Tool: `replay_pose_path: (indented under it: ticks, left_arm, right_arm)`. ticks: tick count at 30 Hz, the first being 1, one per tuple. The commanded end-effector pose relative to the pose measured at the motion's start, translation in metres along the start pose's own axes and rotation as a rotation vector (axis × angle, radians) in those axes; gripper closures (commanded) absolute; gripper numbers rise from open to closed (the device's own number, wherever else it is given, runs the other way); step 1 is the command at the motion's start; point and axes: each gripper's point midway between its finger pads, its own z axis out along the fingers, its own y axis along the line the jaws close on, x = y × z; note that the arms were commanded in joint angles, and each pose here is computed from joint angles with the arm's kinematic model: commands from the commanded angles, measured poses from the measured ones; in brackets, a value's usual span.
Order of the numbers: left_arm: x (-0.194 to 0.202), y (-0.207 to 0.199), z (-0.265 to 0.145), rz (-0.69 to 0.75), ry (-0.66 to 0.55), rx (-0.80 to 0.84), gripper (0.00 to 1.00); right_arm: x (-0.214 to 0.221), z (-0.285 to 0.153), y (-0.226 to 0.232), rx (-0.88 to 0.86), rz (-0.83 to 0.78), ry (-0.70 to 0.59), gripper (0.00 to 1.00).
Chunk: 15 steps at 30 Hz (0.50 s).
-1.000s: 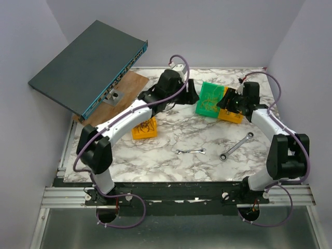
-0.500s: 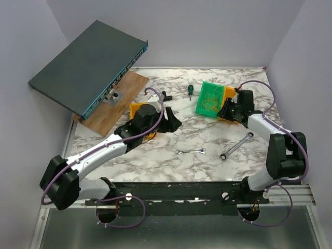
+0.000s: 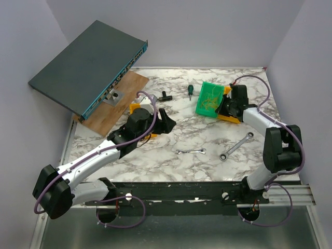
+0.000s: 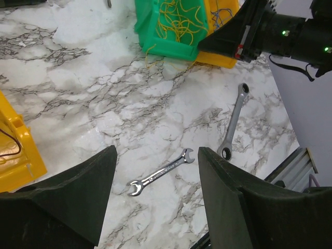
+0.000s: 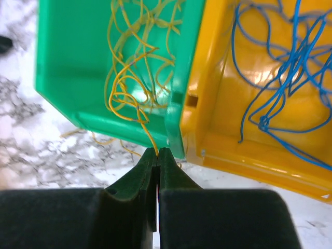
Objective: Untangle the cables
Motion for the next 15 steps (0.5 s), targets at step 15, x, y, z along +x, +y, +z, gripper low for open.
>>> replay_pose_path:
  ticks: [15]
  left_arm:
    - [-0.009, -0.001, -0.002, 0.037, -0.022, -0.006, 0.37]
  right_arm:
    - [-0.111, -0.028, 0.007, 0.182, -0.128, -0.192, 0.99]
